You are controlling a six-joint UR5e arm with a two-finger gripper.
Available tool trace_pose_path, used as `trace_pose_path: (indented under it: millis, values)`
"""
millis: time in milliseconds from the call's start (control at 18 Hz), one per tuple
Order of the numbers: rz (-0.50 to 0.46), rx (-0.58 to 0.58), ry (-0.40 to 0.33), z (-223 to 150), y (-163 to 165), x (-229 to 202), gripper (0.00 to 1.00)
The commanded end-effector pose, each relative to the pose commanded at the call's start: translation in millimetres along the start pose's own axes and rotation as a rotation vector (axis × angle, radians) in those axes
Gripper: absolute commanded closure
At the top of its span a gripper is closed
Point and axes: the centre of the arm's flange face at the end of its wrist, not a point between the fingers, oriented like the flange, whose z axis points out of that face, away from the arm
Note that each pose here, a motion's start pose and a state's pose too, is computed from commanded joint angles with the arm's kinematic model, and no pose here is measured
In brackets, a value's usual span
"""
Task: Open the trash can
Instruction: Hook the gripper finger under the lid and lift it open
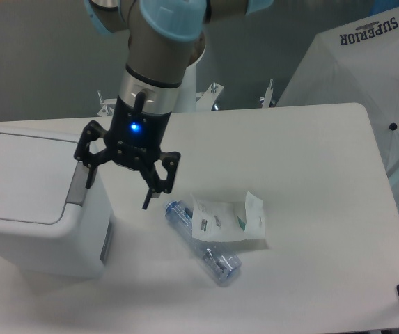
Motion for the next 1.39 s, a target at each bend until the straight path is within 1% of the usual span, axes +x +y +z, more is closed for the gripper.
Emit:
trace_pose_path:
  millis: [444,1389]
  values:
    - [0.004,-0.028,0.021,17,9,9,0.0]
    - [0.001,-0.04,0.027,27,10,5,0.0]
